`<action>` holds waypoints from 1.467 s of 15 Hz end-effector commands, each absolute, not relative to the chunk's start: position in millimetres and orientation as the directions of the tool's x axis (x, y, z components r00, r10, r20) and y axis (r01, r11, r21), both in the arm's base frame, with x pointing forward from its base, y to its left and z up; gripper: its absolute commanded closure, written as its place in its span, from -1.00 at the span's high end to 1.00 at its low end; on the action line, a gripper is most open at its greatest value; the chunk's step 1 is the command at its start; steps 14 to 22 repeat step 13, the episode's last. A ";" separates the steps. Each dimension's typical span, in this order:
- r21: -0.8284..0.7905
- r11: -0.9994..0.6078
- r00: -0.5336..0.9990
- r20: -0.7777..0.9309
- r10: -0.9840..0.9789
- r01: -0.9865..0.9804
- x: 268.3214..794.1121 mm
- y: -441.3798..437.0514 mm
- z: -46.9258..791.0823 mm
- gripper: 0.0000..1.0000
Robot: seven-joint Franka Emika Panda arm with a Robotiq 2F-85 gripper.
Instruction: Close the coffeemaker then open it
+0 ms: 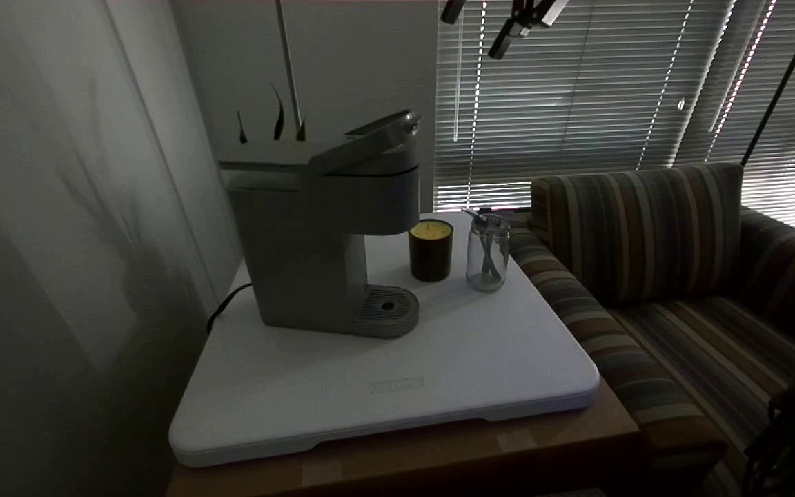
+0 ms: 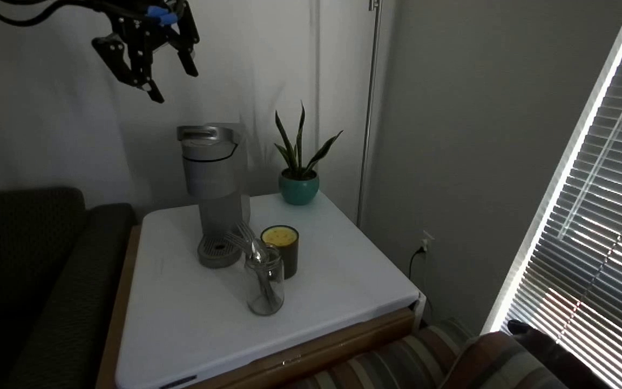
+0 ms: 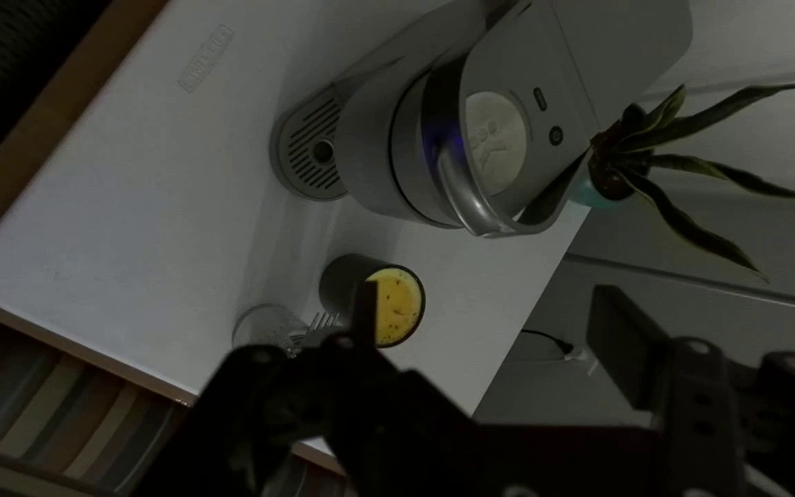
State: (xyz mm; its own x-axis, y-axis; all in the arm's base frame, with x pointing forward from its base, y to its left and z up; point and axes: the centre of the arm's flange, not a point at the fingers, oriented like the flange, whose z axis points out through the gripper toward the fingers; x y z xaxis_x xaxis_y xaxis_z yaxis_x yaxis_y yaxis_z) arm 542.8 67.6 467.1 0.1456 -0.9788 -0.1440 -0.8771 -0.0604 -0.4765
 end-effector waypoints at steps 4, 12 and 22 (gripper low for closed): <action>-0.455 -0.080 0.158 -0.137 -0.978 -0.887 545.8 68.6 470.4 1.00; -0.469 -0.062 0.148 -0.148 -0.978 -0.881 542.1 73.7 466.9 1.00; -0.469 -0.063 0.149 -0.148 -0.978 -0.881 542.1 74.2 466.9 1.00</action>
